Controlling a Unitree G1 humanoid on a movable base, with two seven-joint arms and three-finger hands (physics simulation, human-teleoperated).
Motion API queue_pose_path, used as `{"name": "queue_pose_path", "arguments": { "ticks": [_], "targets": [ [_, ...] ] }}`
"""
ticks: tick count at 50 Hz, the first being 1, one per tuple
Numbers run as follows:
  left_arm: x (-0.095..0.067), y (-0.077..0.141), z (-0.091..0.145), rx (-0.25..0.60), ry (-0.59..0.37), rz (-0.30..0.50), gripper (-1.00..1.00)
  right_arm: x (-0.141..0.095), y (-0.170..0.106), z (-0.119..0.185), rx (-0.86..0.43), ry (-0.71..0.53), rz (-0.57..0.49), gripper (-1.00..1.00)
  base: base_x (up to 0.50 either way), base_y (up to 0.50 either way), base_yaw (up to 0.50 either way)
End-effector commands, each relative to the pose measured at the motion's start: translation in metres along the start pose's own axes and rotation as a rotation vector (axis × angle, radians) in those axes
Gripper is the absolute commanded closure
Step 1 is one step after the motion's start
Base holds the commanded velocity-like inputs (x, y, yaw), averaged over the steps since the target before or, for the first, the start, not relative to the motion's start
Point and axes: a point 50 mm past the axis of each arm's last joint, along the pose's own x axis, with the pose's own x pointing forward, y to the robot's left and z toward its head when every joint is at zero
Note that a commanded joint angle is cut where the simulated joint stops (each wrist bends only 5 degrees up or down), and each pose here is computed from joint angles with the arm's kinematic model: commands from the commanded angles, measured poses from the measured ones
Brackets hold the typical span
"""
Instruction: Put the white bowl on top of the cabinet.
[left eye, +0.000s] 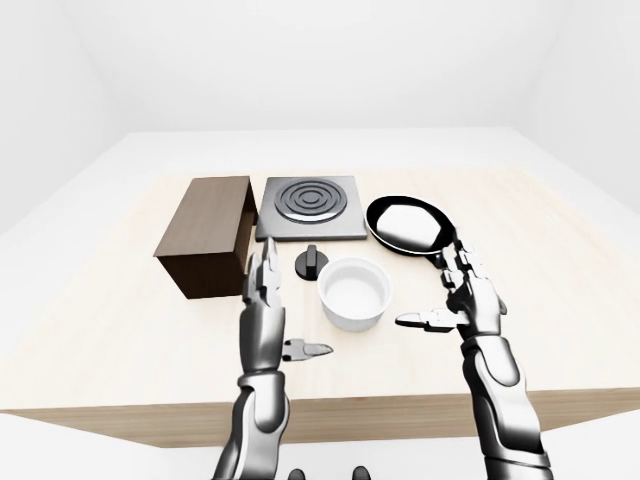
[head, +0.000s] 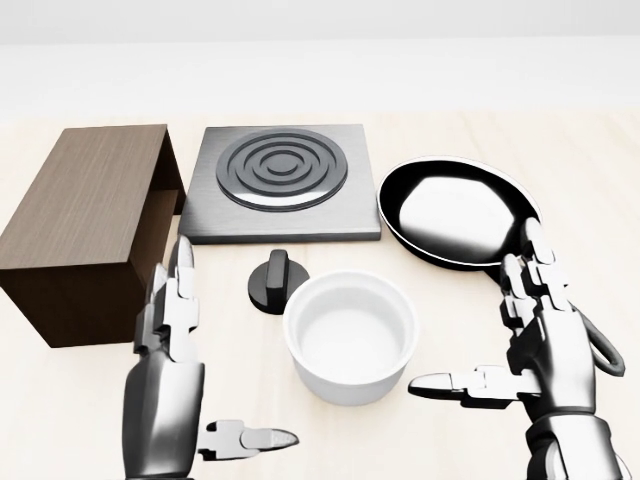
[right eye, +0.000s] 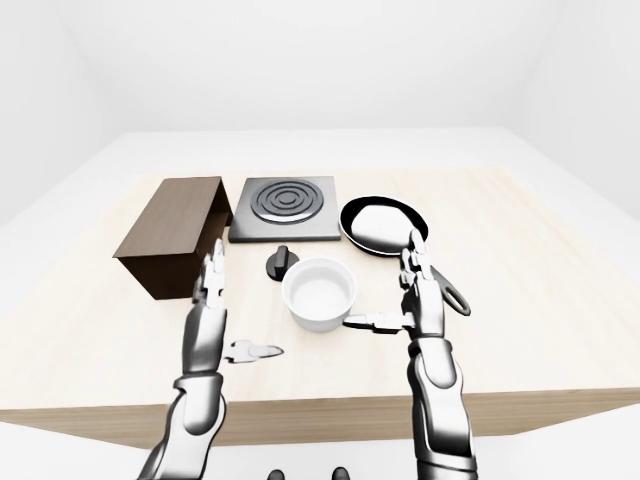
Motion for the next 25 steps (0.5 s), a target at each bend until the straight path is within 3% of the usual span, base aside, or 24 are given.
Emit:
{"name": "queue_pose_path", "arguments": {
  "ticks": [1, 17, 25],
  "targets": [
    [-0.014, -0.001, 0.043, 0.110, -0.195, 0.067, -1.00, 0.000, -0.003, 0.002, -0.015, -0.001, -0.002, -1.00, 0.00, 0.00, 0.00],
    [-0.017, -0.018, 0.080, 0.215, -0.398, 0.100, -1.00, 0.002, -0.012, 0.008, -0.031, -0.020, -0.024, -1.00, 0.00, 0.00, 0.00],
    [-0.015, -0.042, 0.078, 0.388, -0.453, 0.055, -1.00, -0.001, -0.020, 0.020, -0.017, -0.070, -0.040, -1.00, 0.00, 0.00, 0.00]
  ]
}}
